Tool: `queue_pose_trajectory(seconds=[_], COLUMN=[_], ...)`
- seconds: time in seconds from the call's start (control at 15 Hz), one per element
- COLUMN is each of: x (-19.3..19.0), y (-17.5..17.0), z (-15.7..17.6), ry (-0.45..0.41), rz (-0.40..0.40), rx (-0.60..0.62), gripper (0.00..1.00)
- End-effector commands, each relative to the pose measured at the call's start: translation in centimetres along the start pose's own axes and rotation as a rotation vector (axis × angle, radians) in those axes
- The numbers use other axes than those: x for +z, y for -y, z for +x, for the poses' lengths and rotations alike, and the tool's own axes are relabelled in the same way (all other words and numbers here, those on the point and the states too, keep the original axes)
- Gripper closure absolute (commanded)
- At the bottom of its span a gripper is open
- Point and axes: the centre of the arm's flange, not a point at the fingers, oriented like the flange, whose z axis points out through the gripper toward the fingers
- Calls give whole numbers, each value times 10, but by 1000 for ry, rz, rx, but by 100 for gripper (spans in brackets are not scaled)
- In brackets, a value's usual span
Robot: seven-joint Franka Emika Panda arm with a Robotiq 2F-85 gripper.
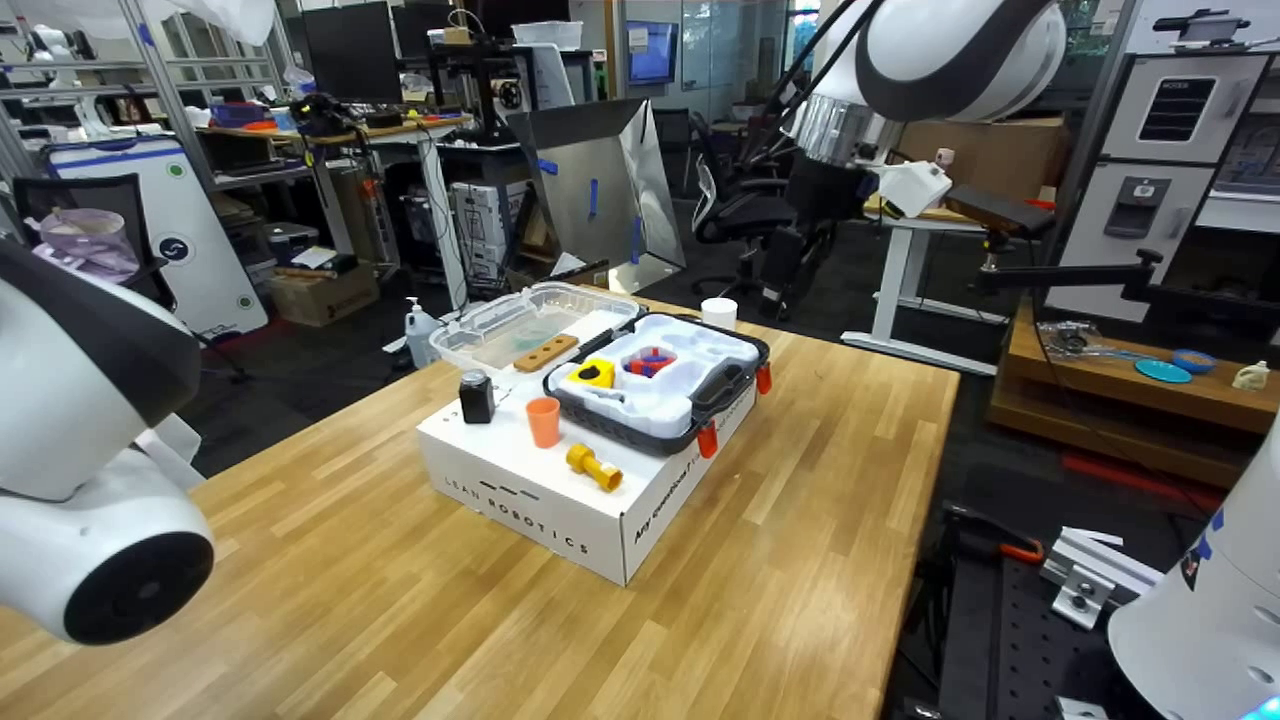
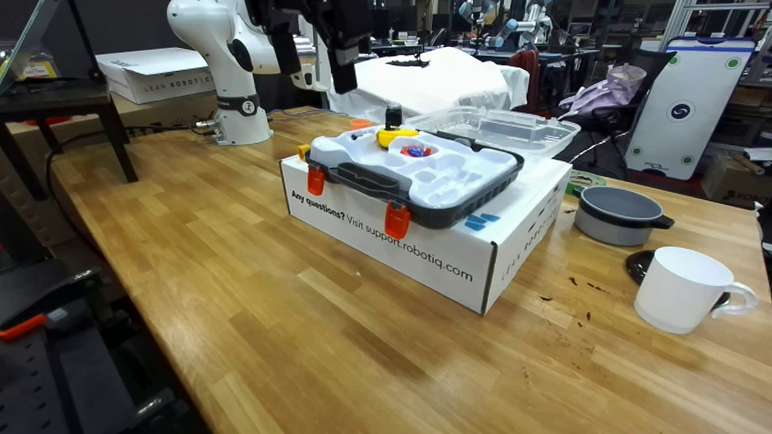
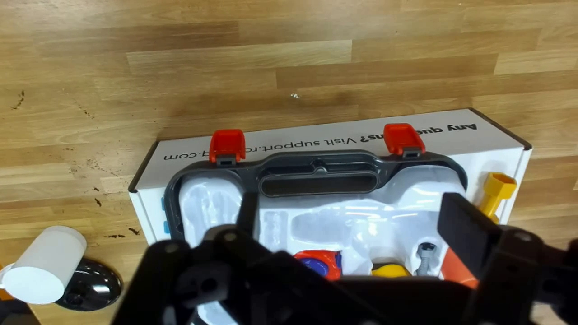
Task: Turn the yellow object clockwise
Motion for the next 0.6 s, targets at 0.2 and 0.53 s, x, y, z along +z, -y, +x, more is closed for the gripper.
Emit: queue_pose_trajectory(seconds=[0.2, 0.53], x=[7, 30], y=[45, 96], z=[22, 46], ry=[-50, -105], rz=[-50, -136], rx=[12, 31], gripper=[0, 0])
